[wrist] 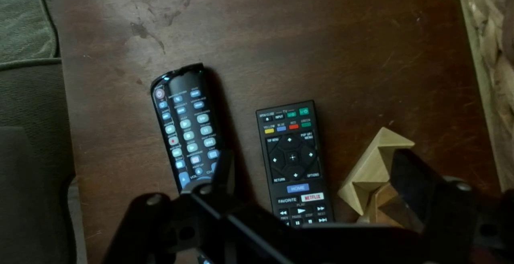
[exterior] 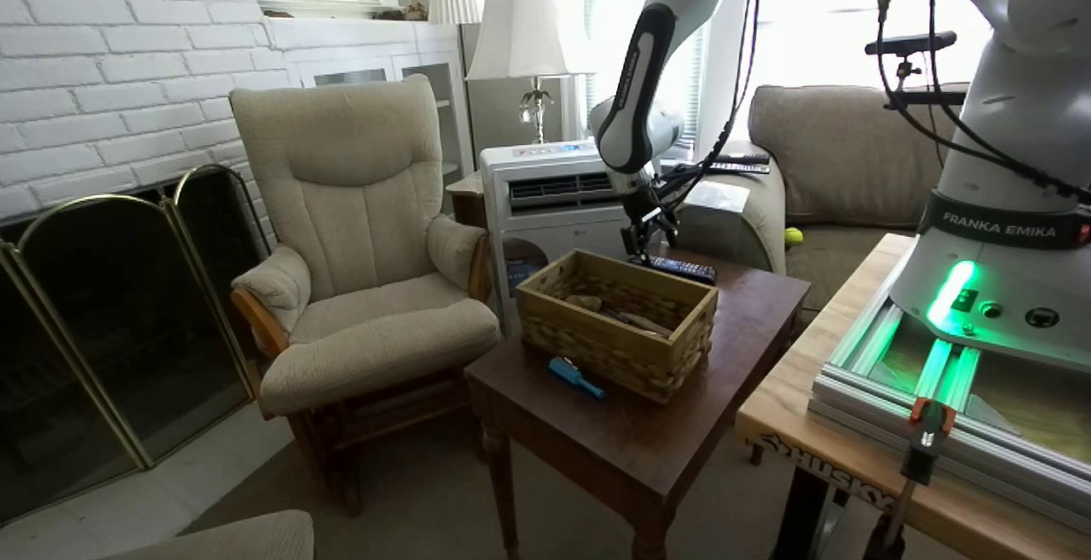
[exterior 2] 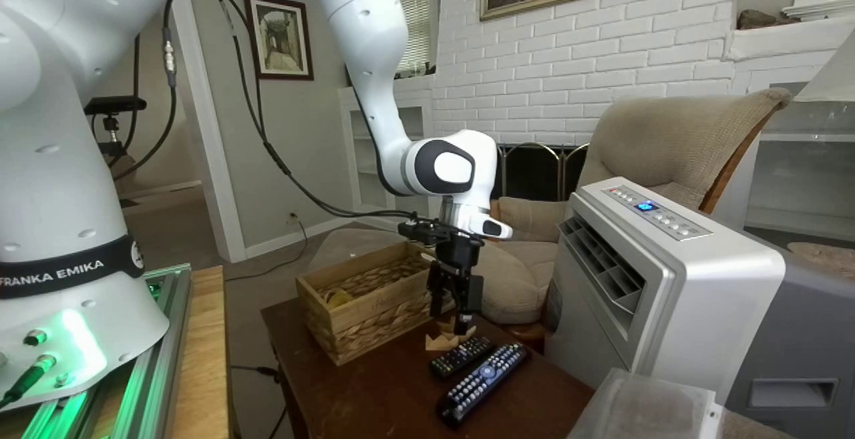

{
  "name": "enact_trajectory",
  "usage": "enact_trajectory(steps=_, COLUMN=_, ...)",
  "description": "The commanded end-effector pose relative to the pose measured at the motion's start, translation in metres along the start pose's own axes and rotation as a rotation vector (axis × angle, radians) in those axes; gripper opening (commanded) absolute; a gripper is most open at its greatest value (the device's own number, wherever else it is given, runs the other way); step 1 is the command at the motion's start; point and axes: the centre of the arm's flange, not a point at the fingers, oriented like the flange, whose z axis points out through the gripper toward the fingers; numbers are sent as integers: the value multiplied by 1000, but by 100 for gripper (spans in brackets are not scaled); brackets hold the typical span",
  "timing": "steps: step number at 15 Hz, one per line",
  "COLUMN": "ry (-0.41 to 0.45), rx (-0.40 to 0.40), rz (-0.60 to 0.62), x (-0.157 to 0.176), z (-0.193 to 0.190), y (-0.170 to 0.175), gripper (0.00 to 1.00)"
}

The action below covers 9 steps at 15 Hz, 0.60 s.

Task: Pile up the three brown objects on the table

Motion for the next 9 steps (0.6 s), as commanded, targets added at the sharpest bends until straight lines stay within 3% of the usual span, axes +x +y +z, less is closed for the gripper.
enact_trajectory(steps=1, ry=24, rx=-16, rz=-31, x=-14, z=0, y=-4, gripper=100)
enact_trajectory(steps=9, ry=64, rx=7, rz=-43, x=-18, z=12, y=-15, gripper=100)
